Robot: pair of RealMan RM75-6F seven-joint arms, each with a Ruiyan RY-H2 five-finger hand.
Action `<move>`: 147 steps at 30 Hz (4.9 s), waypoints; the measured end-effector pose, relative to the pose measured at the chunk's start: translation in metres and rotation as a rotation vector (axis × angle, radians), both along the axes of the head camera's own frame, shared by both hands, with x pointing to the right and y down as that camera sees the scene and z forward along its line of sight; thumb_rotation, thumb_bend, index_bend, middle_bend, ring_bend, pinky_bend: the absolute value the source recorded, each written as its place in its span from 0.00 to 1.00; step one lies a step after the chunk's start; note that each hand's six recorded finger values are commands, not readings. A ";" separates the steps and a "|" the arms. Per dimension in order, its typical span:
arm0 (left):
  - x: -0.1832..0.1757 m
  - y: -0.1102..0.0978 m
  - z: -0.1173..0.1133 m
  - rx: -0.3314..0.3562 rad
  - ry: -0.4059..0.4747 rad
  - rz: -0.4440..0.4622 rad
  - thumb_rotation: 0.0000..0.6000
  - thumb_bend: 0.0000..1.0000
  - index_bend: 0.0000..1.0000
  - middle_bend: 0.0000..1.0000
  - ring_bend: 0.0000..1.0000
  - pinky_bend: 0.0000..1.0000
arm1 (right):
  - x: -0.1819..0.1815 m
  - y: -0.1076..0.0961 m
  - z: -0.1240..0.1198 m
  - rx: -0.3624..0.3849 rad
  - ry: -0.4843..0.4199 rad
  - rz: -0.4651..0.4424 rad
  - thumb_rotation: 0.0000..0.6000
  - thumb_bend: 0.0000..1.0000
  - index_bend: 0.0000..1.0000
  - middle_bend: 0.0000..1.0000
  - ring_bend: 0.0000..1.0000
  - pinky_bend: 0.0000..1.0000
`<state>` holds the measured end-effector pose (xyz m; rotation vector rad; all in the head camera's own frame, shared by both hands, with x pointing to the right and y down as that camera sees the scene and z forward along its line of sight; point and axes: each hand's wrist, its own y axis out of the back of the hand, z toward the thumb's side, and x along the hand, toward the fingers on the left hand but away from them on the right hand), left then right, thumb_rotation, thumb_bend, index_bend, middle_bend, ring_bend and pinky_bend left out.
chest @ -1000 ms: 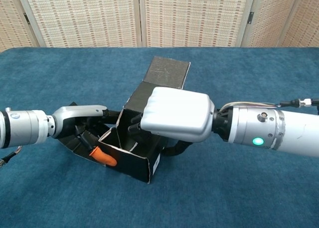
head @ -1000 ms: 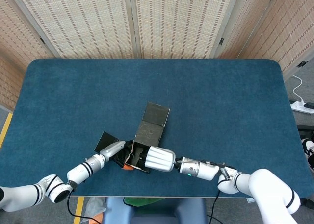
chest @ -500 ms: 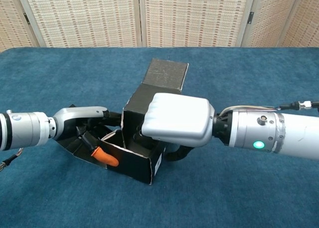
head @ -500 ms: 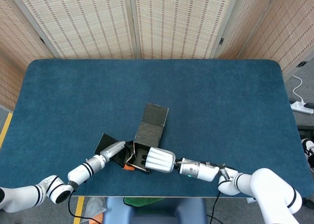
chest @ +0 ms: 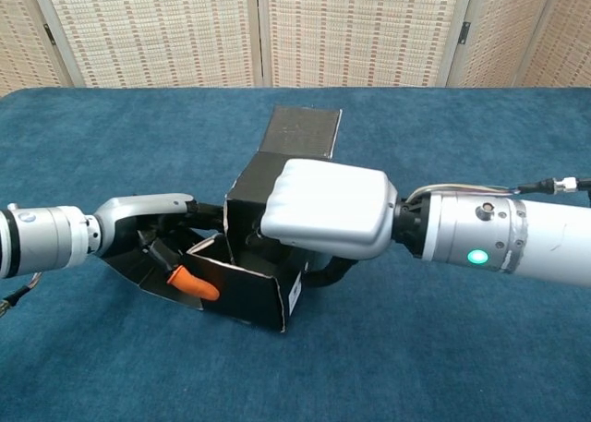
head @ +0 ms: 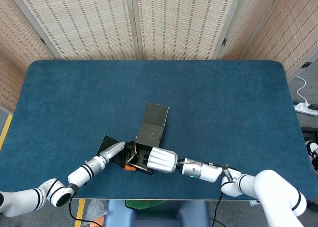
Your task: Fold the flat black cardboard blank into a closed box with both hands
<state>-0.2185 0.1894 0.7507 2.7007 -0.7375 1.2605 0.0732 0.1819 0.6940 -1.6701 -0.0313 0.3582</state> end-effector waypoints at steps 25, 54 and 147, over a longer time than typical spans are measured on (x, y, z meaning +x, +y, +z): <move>-0.036 -0.020 -0.041 0.168 -0.013 -0.101 1.00 0.17 0.00 0.00 0.00 0.22 | 0.064 -0.013 -0.016 -0.338 -0.084 0.448 1.00 0.00 0.00 0.13 0.65 1.00; -0.056 -0.029 -0.085 0.199 0.038 -0.193 1.00 0.17 0.00 0.00 0.00 0.20 | 0.078 0.026 0.019 -1.207 -0.054 0.924 1.00 0.00 0.02 0.12 0.65 1.00; -0.052 -0.042 -0.124 0.816 0.022 -0.033 1.00 0.36 0.39 0.45 0.87 0.90 | 0.031 -0.028 -0.010 -1.658 -0.620 1.190 1.00 0.18 0.50 0.56 0.78 1.00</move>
